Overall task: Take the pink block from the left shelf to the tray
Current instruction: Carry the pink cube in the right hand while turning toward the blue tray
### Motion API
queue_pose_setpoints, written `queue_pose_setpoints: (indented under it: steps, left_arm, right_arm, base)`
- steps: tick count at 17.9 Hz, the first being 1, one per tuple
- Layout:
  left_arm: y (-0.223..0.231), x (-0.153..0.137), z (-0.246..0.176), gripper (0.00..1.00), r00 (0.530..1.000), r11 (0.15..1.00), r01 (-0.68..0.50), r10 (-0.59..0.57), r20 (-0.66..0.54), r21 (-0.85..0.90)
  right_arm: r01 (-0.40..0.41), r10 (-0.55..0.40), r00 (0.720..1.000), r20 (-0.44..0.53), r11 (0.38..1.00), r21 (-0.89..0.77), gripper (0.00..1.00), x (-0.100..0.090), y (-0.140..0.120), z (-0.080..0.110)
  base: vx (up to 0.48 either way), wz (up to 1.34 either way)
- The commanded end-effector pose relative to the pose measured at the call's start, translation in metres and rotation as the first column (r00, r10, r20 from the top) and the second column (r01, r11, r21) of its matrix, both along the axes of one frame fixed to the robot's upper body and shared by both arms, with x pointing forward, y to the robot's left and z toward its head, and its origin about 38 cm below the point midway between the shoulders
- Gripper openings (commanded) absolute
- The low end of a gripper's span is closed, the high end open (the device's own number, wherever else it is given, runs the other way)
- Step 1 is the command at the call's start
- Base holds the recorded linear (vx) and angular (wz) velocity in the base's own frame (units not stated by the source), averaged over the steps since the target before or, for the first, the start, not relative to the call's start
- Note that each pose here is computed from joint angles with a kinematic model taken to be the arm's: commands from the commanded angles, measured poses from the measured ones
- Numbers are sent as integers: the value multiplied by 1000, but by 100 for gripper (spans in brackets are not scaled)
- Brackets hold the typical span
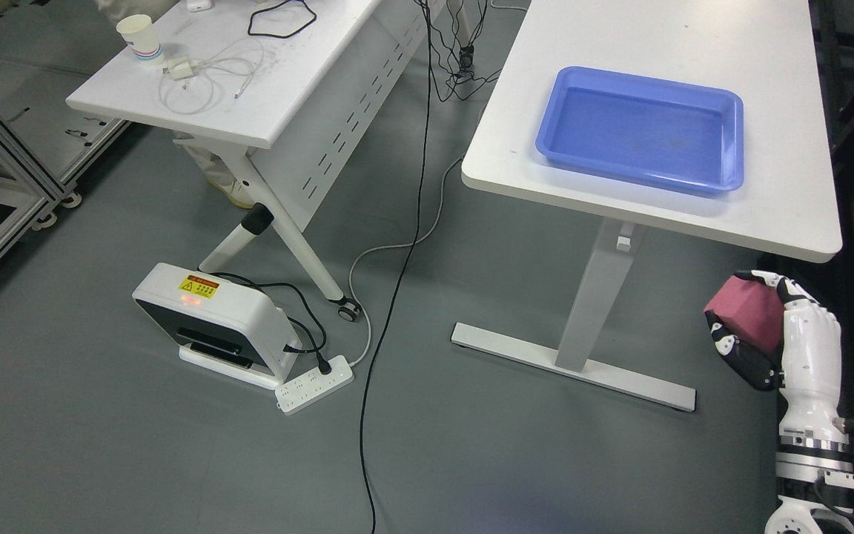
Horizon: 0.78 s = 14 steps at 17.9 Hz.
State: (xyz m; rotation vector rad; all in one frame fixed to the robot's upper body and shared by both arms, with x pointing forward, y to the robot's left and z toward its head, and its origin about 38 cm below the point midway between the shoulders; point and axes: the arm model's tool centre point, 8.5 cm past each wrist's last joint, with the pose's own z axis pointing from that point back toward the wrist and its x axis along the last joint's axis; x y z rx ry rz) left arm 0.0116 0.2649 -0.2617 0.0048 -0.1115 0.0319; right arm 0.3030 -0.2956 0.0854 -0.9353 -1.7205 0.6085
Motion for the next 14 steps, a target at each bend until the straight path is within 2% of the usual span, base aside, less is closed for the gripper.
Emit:
queue_pose_setpoints:
  steps: [1, 14]
  left_arm:
    - [11, 22, 2, 100, 999, 1000, 5, -6, 42, 19]
    - [11, 21, 2, 100, 999, 1000, 5, -5, 41, 19]
  right_arm:
    - [-7, 7, 1000, -10, 1000, -2, 4, 0, 1, -1]
    - [-13, 13, 1000, -21, 1000, -4, 6, 1, 1, -2]
  base:
    - [281, 50]
    - [272, 1]
